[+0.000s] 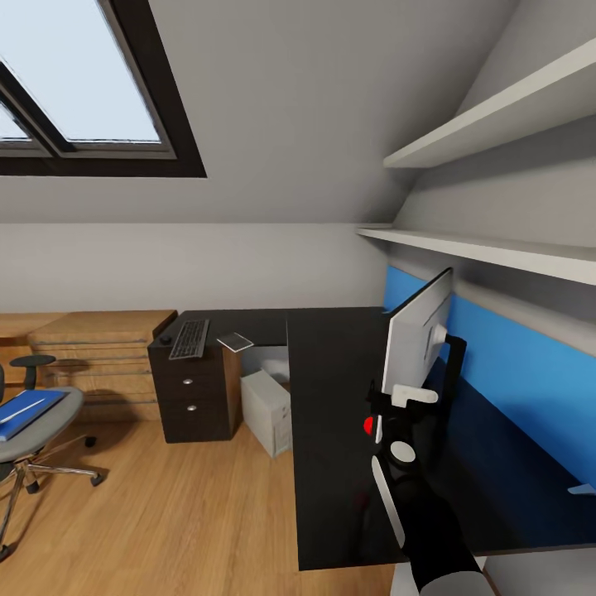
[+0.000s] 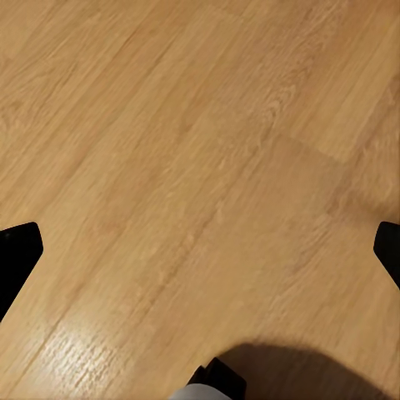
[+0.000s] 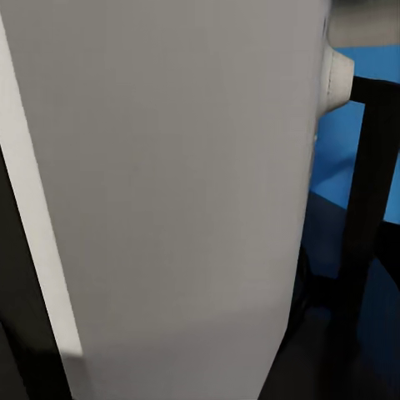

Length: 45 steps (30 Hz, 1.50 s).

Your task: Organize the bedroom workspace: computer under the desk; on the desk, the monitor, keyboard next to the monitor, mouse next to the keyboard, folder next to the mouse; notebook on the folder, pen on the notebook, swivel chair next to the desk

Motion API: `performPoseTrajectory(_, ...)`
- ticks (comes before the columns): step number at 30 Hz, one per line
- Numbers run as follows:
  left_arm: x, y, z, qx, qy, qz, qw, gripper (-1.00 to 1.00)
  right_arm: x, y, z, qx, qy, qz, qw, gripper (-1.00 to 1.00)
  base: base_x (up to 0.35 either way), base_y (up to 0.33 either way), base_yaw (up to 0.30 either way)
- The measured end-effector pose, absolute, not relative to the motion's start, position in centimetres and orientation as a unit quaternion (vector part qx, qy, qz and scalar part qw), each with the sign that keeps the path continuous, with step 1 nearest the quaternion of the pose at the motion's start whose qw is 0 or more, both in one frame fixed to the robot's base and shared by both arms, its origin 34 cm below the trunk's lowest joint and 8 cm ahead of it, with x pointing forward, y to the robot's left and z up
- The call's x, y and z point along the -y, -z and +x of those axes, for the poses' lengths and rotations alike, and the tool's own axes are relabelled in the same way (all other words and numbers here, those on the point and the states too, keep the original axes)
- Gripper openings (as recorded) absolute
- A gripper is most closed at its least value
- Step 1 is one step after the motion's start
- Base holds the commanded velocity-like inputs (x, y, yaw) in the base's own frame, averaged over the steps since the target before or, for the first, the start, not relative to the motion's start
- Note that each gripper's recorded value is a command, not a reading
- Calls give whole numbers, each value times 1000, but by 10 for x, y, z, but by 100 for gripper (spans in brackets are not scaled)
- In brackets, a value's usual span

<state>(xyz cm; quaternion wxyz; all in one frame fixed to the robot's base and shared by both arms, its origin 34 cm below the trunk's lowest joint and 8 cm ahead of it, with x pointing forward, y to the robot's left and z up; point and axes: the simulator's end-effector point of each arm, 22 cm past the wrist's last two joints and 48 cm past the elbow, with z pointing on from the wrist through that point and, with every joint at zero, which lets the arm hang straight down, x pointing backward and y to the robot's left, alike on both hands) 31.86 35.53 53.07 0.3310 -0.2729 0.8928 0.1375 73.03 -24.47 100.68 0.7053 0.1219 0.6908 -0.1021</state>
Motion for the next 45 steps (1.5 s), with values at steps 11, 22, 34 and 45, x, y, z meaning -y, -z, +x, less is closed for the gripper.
performPoseTrajectory(11,-356,-530,319,-893,-138,-273,330,100,245,-1006,731,-691,102,122,705,100,-219,-132,0)
performPoseTrajectory(22,-356,-530,319,-893,-138,-274,330,100,243,-1002,731,-694,102,119,702,100,-268,-216,0)
performPoseTrajectory(34,-356,-531,318,-892,-138,-275,331,100,242,-999,731,-697,102,118,700,100,-34,-197,0)
performPoseTrajectory(45,-356,-531,318,-892,-138,-276,331,100,242,-999,731,-697,100,117,701,100,0,262,0)
